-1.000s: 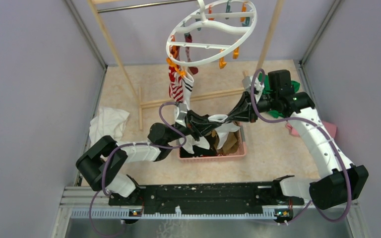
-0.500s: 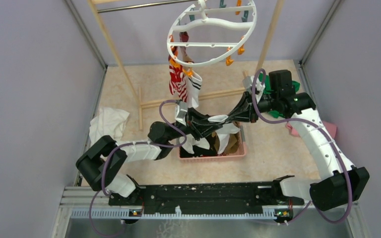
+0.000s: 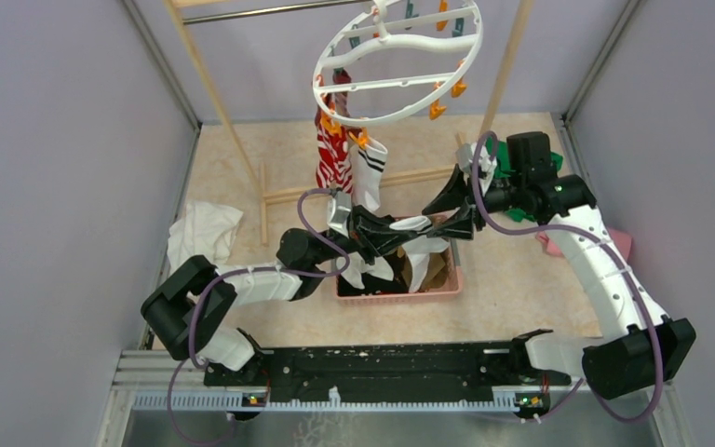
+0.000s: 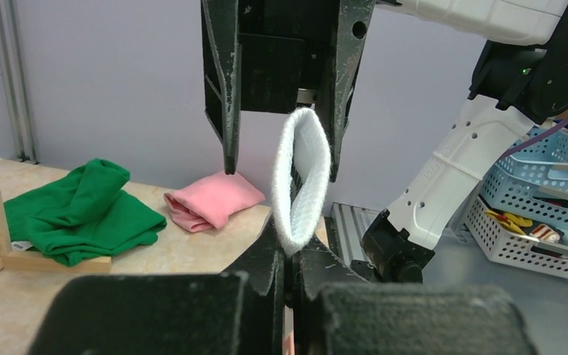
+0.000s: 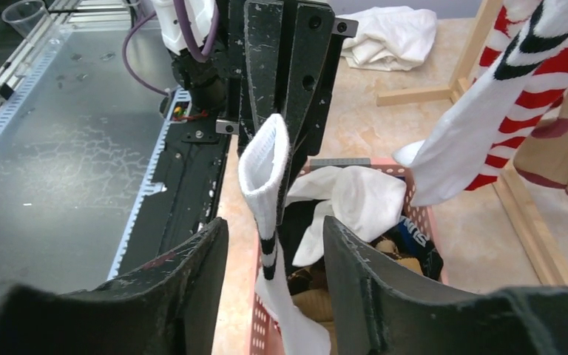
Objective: Clip the socks to the hanger
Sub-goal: Adjust the sock.
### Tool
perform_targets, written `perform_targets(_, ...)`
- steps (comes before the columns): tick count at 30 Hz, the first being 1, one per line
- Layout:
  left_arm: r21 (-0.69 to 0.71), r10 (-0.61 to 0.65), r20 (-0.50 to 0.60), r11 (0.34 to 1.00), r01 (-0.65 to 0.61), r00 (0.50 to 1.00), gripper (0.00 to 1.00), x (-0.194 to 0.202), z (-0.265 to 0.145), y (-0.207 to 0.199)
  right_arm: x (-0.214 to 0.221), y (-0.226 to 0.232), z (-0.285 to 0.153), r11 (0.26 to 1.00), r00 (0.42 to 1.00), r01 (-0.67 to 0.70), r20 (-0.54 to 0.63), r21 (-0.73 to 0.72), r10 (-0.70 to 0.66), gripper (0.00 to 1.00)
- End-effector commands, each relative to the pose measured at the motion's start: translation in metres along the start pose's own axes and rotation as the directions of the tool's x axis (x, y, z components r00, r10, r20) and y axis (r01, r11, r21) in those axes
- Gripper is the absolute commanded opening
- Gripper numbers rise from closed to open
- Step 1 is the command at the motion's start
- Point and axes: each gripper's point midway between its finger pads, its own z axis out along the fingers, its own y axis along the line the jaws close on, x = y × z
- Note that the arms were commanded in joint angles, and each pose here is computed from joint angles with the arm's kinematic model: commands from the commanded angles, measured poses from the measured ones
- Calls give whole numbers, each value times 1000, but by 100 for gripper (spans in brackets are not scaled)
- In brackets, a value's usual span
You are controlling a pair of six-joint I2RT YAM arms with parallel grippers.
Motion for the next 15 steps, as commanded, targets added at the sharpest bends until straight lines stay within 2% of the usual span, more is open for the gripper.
perform_targets(1,131,227,257,955,-267,939,0,-65,-2,-44,-25,-1,-11,991,993,121,-25,60,-120,52)
perform_targets(5,130,242,236,952,-277,941,0,-59,-3,-42,-42,-12,-26,968,975,214,-85,131,-204,59)
perform_targets(10,123,260,197,950,-287,945,0,-53,-3,-40,-56,-25,-46,930,944,304,-197,206,-265,78)
perform_targets(15,100,284,182,947,-305,941,0,-54,-4,-37,-59,-34,-56,913,931,327,-250,242,-267,81)
